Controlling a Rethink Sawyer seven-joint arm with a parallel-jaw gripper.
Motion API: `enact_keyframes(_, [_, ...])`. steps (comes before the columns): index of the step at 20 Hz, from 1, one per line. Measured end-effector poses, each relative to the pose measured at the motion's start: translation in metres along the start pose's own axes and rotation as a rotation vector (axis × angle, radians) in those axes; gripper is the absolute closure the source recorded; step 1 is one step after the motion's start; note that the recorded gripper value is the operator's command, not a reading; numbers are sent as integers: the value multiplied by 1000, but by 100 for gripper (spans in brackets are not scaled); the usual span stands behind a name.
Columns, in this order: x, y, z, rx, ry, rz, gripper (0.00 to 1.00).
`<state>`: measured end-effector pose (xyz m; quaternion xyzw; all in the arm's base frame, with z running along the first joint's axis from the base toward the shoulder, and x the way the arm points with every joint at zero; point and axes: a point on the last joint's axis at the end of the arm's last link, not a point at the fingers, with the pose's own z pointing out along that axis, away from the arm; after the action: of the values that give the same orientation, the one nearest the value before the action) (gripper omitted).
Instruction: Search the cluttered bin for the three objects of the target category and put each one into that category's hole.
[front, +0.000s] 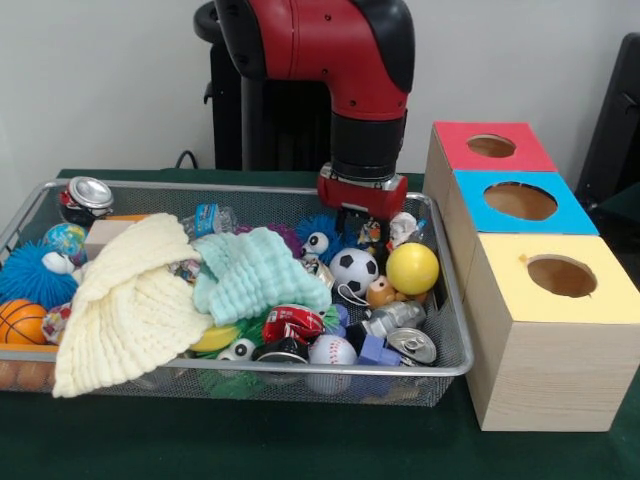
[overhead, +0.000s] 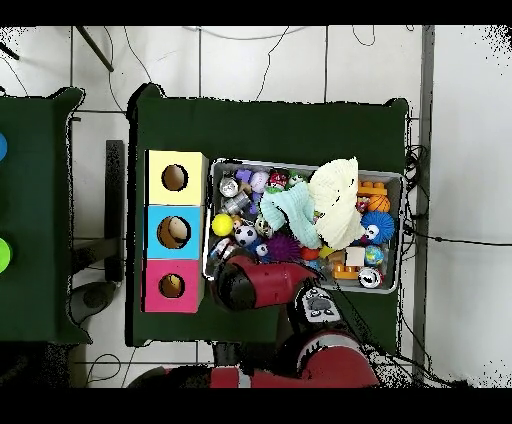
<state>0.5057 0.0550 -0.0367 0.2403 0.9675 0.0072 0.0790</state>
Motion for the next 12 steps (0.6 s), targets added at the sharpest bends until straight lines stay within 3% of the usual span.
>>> enact_keyframes(5, [-5, 12, 2, 2, -12, 9, 0])
enact_keyframes(12, [-45, 9, 23, 28, 36, 65, 0])
